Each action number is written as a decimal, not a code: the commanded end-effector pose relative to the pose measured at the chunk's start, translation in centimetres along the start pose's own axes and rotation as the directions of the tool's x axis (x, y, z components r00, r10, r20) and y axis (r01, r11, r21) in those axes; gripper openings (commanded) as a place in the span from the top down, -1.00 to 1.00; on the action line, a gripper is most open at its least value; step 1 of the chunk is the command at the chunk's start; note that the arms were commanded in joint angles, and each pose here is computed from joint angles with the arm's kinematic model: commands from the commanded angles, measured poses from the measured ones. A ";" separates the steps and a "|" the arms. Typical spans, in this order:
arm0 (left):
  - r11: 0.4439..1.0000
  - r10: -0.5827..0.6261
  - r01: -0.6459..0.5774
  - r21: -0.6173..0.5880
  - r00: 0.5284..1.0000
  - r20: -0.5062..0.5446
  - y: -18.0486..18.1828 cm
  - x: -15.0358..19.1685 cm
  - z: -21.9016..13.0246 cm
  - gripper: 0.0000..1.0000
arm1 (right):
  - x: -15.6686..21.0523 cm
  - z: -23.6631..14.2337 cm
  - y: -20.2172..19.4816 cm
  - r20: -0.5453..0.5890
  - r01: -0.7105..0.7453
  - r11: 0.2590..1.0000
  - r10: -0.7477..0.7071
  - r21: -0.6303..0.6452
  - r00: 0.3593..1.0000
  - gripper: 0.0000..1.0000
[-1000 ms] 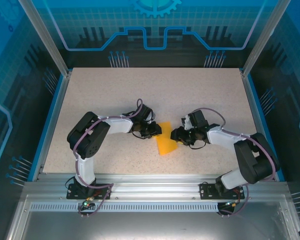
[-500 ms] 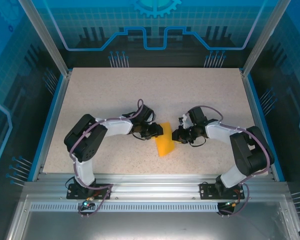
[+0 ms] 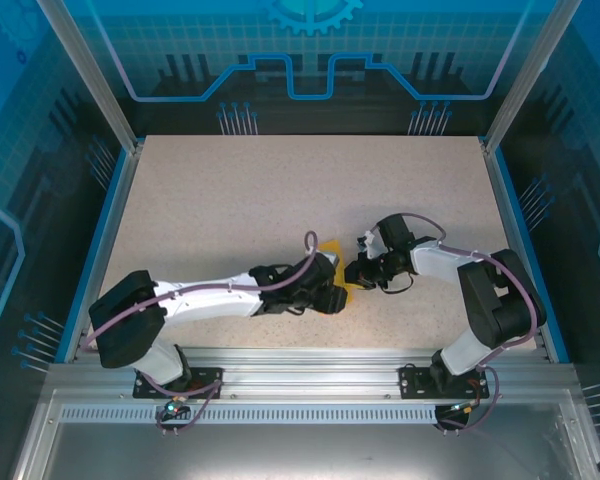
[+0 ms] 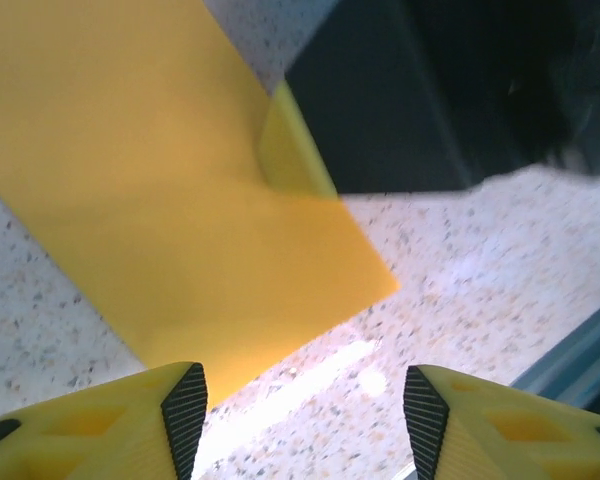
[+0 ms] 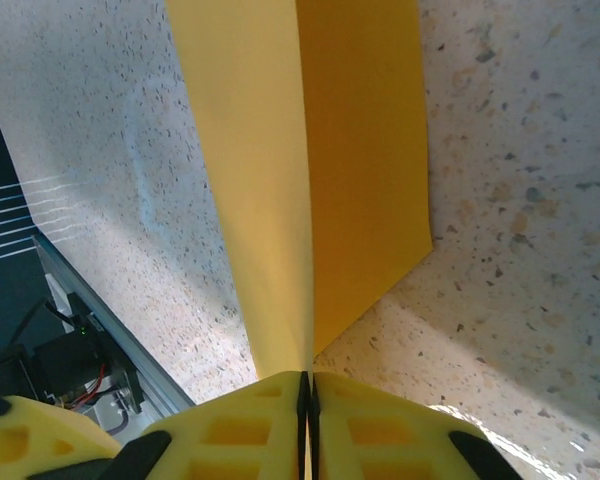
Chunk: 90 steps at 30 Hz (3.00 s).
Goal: Fold a paper plane with a square sheet of paper (pick it up from the middle)
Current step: Third fold the triangle at the center of the table.
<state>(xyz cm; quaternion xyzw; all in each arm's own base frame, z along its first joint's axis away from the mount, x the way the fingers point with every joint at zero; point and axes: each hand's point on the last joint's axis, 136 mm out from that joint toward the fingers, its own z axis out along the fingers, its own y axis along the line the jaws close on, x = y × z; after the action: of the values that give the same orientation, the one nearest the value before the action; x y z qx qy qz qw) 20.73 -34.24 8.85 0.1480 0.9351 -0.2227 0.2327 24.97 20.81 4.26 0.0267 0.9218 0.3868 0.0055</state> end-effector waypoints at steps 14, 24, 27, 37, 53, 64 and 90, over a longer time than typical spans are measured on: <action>0.959 0.220 -0.216 -0.182 0.976 -0.001 -1.5 0.7 3.6 -0.39 | -0.6 -0.8 0.9 -0.020 -0.029 0.997 0.028 -0.067 0.999 0.77; 0.930 0.243 -0.240 -0.277 0.970 -0.025 -0.9 0.5 4.4 -0.47 | -0.5 -0.6 0.9 -0.029 -0.032 0.997 0.030 -0.074 0.999 0.76; 0.923 0.244 -0.242 -0.298 0.969 -0.031 -0.6 0.4 4.5 -0.43 | -0.5 -0.6 0.9 -0.029 -0.032 0.997 0.030 -0.074 0.999 0.75; 0.927 0.222 -0.199 -0.319 0.974 0.037 0.1 -0.5 3.0 0.25 | -0.4 -0.3 0.1 -0.031 -0.043 0.998 0.041 -0.048 0.999 0.74; 0.944 0.202 -0.183 -0.276 0.978 0.044 0.9 -0.4 2.8 1.00 | -0.5 -0.7 -0.5 -0.018 -0.037 0.999 0.037 0.006 0.999 0.64; 0.985 0.131 -0.125 -0.116 0.991 0.040 1.8 -0.2 2.4 1.00 | -2.2 -2.8 -0.5 0.057 0.054 0.984 -0.065 0.167 0.996 0.49; 0.997 0.052 -0.049 0.059 0.998 -0.038 4.2 -0.9 2.4 1.00 | -4.9 4.7 -1.2 -0.190 0.281 0.886 -0.224 0.368 0.956 0.73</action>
<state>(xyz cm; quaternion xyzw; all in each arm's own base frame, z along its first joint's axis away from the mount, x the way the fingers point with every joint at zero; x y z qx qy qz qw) 23.85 -31.93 5.33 0.1738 0.9359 -0.2135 0.2197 31.36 23.76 1.18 -0.1041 0.9692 0.2230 0.0113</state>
